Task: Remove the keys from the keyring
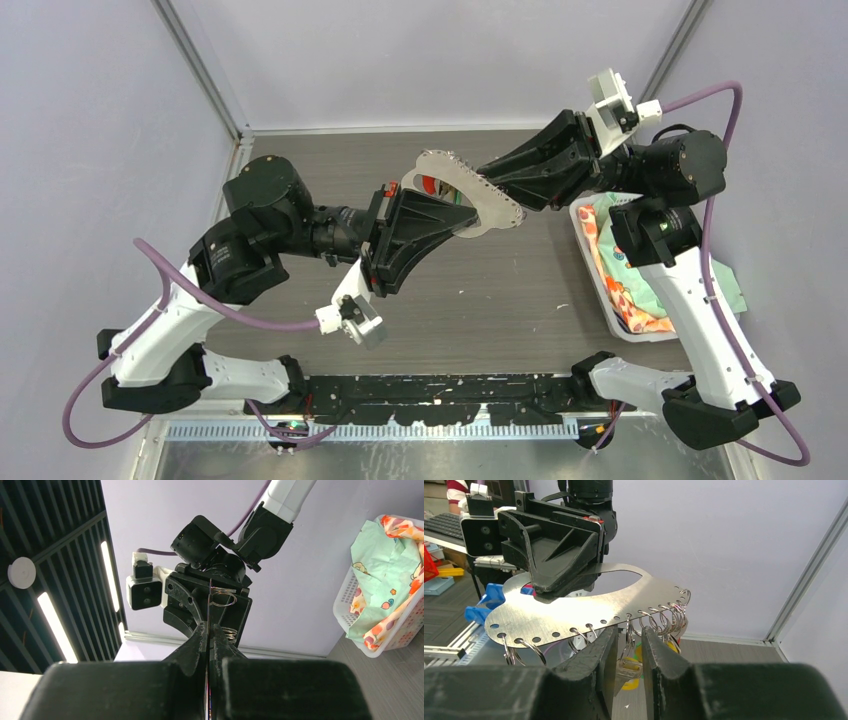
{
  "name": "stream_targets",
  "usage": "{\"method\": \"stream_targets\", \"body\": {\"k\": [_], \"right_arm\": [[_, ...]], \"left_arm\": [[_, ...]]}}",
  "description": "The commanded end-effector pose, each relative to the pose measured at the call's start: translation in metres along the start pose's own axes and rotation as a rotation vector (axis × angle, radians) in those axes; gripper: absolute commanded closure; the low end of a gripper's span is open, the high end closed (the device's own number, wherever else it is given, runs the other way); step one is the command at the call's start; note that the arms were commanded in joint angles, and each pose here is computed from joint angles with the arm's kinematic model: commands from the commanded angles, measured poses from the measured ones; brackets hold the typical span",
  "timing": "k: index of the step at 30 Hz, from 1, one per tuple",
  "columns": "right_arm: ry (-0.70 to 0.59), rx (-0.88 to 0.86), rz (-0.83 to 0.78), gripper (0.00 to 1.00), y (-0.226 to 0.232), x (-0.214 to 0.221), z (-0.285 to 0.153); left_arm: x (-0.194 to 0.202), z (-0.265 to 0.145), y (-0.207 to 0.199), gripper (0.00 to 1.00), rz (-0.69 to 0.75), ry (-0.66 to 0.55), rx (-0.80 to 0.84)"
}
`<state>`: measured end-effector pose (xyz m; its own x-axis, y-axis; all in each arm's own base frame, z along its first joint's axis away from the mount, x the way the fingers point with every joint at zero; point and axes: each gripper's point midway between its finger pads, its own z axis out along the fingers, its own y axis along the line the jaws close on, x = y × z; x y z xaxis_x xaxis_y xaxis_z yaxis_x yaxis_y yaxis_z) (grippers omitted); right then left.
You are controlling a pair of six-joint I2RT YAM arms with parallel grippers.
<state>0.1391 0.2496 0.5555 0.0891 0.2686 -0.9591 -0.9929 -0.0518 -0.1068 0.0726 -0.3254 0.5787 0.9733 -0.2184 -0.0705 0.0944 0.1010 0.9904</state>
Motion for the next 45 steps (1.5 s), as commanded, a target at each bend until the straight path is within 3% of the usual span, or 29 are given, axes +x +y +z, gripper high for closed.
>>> {"method": "stream_targets", "body": {"k": [1,4,8,17,24,31,34,36,39,45], "right_arm": [[-0.015,0.011,-0.03,0.73,0.002,-0.011,0.001],[-0.008,0.028,-0.026,0.81,-0.001,-0.01,0.001],[0.016,0.087,-0.018,0.99,-0.011,-0.003,-0.001],[0.165,0.381,0.089,0.99,-0.035,0.032,-0.03],[0.278,0.529,0.231,0.99,-0.037,0.073,-0.056],[0.644,0.975,0.45,0.99,-0.074,0.174,-0.111],[0.866,1.175,0.457,0.99,-0.078,0.215,-0.141],[0.983,1.227,0.471,0.99,-0.075,0.235,-0.151],[1.022,1.255,0.52,0.99,-0.072,0.247,-0.154],[1.179,1.289,0.601,0.99,-0.061,0.284,-0.171]], "left_arm": [[-0.009,-0.005,0.026,1.0,0.057,-0.014,-0.08],[-0.008,-0.006,0.025,1.0,0.052,-0.01,-0.092],[-0.001,-0.005,0.017,1.0,0.031,0.01,-0.11],[0.024,-0.006,-0.006,1.0,-0.063,0.073,-0.266],[0.057,-0.012,-0.06,0.91,-0.315,0.112,-0.483],[0.101,-0.028,-0.156,0.66,-0.75,0.112,-0.8],[0.109,-0.03,-0.195,0.64,-0.863,0.162,-0.855],[0.11,-0.029,-0.217,0.65,-0.946,0.194,-0.861],[0.107,-0.032,-0.238,0.65,-0.997,0.244,-0.865],[0.117,-0.078,-0.273,0.62,-1.083,0.413,-0.984]]}}
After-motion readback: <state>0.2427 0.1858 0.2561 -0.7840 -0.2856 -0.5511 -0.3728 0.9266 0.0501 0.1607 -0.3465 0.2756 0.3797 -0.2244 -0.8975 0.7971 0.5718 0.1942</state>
